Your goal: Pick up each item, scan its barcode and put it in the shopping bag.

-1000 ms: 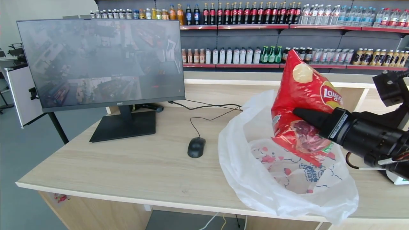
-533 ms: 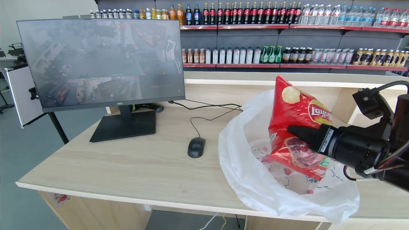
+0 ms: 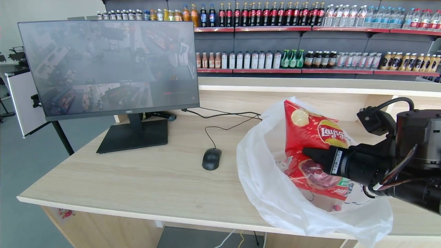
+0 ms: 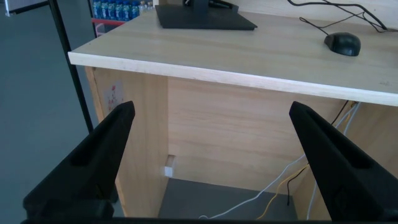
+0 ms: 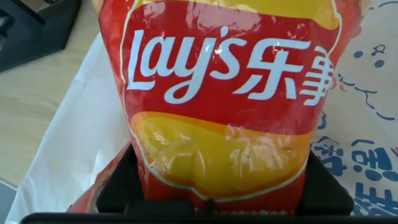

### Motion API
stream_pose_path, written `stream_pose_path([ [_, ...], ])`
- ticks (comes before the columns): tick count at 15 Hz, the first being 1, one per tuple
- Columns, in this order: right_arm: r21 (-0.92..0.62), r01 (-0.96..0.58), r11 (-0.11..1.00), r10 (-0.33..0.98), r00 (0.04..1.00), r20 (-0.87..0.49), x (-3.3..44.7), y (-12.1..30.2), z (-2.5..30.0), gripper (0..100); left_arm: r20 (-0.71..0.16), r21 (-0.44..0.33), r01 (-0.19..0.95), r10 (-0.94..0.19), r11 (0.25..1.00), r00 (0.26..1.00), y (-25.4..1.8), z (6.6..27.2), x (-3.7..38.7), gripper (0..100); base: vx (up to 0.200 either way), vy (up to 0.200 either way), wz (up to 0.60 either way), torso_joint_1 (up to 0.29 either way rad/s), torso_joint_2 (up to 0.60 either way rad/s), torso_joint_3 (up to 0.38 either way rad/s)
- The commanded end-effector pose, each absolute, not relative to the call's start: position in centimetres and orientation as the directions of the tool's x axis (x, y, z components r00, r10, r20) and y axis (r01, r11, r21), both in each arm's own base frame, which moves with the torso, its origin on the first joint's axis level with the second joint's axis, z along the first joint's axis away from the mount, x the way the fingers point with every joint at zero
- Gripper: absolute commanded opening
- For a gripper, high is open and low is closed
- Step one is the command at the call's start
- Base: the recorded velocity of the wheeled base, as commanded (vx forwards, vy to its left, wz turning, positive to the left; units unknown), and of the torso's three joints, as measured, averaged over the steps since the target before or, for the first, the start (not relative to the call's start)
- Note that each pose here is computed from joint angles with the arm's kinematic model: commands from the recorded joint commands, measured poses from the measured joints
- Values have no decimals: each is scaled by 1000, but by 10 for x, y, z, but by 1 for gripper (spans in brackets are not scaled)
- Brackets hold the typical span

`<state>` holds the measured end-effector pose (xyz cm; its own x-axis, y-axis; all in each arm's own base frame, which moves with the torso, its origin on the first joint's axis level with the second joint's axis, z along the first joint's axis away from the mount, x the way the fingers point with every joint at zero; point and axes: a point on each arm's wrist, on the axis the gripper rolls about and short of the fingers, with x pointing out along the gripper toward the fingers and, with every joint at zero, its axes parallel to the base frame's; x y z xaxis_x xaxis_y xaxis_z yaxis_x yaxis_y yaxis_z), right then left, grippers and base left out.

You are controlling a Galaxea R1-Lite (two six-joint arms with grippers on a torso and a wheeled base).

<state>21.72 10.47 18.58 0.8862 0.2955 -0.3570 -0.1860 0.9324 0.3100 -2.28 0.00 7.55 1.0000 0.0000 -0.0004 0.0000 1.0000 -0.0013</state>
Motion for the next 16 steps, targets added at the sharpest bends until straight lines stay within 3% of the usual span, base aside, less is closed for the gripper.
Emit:
stream_pose_path([
  [1, 297, -175, 939, 287, 873, -395, 224, 108, 176, 0, 0, -2, 0, 0, 1000, 1000, 0, 75, -23, 100, 0, 0, 0, 0, 0, 0],
  [4, 262, -126, 957, 233, 870, -435, 230, 107, 164, 0, 0, -2, 0, 0, 1000, 1000, 0, 75, -23, 100, 0, 0, 0, 0, 0, 0],
  [16, 238, -116, 964, 227, 824, -519, 237, 115, 137, 0, 0, -2, 0, 0, 1000, 1000, 0, 75, -23, 100, 0, 0, 0, 0, 0, 0],
])
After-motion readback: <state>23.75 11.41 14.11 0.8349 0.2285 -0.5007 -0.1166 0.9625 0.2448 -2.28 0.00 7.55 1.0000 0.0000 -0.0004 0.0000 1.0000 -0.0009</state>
